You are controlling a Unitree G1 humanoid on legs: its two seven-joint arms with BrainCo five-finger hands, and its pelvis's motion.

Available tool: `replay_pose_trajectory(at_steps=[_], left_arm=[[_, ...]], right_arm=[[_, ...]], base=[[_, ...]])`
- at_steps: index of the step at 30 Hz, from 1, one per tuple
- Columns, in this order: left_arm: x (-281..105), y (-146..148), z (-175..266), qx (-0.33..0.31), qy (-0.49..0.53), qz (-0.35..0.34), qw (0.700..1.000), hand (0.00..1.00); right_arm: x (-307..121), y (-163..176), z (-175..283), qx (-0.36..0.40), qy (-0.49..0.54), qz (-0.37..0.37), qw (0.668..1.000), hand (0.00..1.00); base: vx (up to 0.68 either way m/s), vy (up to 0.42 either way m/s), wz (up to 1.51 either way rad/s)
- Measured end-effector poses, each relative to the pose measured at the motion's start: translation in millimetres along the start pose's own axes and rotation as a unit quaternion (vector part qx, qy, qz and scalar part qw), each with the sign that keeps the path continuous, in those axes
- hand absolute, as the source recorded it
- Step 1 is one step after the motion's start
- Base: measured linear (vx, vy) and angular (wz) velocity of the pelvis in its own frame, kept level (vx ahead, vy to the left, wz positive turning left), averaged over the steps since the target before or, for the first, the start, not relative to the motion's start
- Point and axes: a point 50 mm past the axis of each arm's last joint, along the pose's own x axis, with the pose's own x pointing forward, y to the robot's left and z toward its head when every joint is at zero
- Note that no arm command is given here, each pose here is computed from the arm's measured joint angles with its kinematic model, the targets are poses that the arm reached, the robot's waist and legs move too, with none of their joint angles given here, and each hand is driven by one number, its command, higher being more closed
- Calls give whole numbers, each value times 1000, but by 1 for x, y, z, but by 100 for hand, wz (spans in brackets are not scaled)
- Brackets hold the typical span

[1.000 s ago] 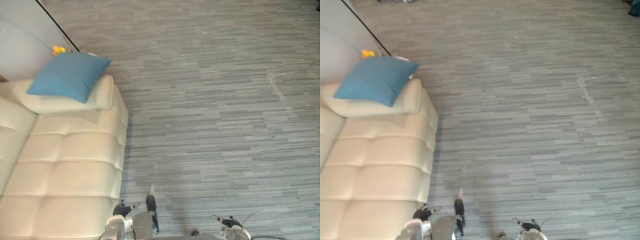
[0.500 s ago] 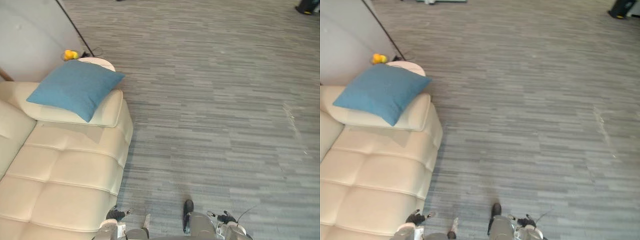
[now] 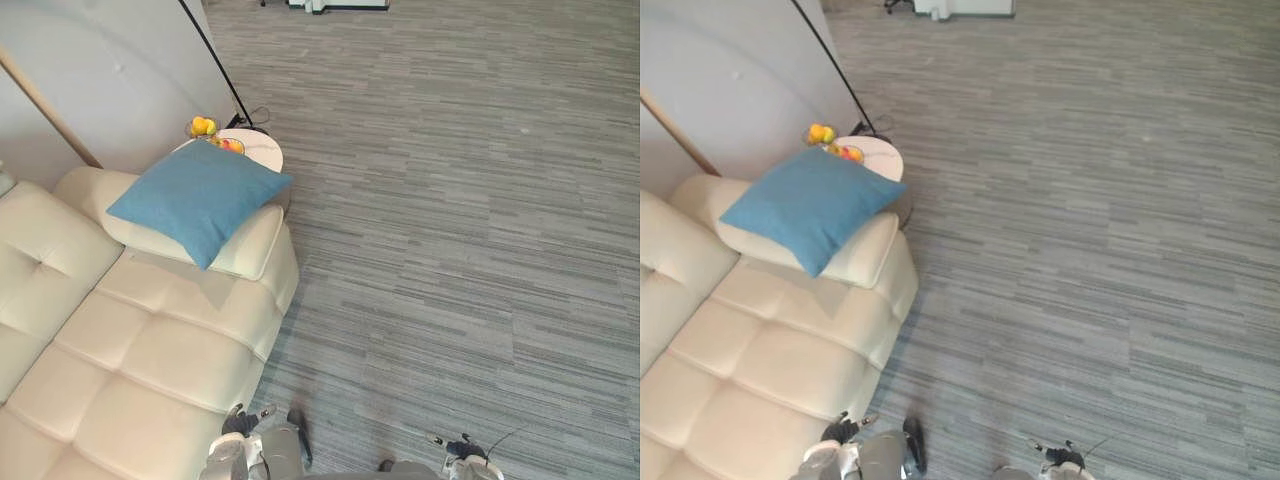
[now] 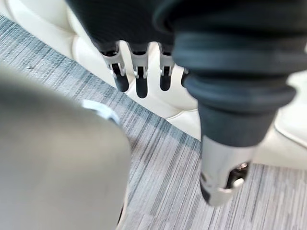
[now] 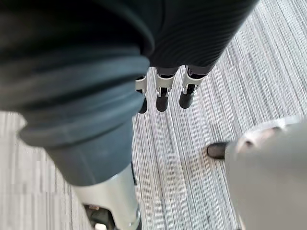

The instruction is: Pick up cushions and gather them together orderly.

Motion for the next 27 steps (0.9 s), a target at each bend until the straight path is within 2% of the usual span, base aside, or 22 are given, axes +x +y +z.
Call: replay_pose_trajectory(at_steps=[4,7,11,15,22,27], left_arm=[[1,0,-3,3,9,0,1000,0],[1,4,-8,37,23,-3,999,0],[0,3,-10,47,24,-6,999,0],[-1,2,-14,40,30,-7,999,0],[-3,-10,-19,-25,40,-6,999,0],[-3,-6,-12,-24,22,-4,999,0]], right_arm=[[2,-4,4,-10,-1,-2,1000,0],[2,-4,6,-16,-3,4,1000,0],[3,-5,10,-26,-11,5,1000,0],[4,-4,16,-25,-19,6,999,0],[3,-28,12,-7,-14,-25,1000,0],[1,-30,1,-13,-1,-28,1000,0]], base=[[390,174,-29],[322,122,-6],[310,-19,22],[299,-244,69],[246,-252,49],[212,-105,75]])
